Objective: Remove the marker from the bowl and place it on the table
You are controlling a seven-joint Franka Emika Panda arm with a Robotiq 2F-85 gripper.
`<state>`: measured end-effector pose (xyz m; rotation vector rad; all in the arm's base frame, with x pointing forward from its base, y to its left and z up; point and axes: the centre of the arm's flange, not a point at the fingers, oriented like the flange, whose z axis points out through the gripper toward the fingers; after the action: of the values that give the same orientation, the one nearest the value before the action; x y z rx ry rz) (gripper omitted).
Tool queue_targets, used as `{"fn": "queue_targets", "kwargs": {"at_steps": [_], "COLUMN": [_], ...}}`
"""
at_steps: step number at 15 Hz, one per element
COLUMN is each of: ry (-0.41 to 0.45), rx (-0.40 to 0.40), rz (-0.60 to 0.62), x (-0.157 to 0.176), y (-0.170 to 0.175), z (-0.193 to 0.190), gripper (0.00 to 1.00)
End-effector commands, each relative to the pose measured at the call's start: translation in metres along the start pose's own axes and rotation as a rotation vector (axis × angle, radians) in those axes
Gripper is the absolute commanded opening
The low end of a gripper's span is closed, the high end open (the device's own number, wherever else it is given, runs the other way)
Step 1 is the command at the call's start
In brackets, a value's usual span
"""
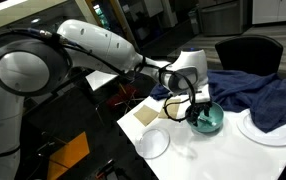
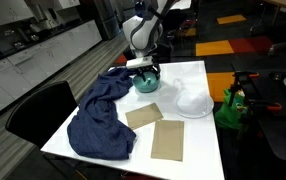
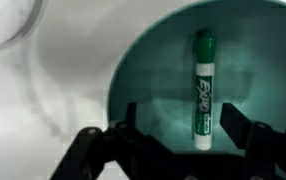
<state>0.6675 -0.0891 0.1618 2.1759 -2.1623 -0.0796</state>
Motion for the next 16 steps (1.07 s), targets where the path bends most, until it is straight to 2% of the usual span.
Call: {"fn": "queue_targets", "kwargs": {"at_steps": [1, 8, 9, 10, 12, 16], "ry": [-0.002, -0.010, -0.010, -0.010, -0.006, -0.005], "rx": [0.023, -0.007, -0.011, -0.014, -0.014, -0.009], "rz": [0.004, 0.002, 0.001, 0.001, 0.000, 0.000], "x": [-0.001, 0.000, 0.000, 0.000, 0.000, -0.001], "y": [-0.014, -0.025, -0.026, -0.026, -0.027, -0.029], "z": [0.003, 0.015, 0.017, 0.018, 0.019, 0.018], "gripper": [0.85, 0.85, 0.79, 0.60, 0.48, 0.16]}}
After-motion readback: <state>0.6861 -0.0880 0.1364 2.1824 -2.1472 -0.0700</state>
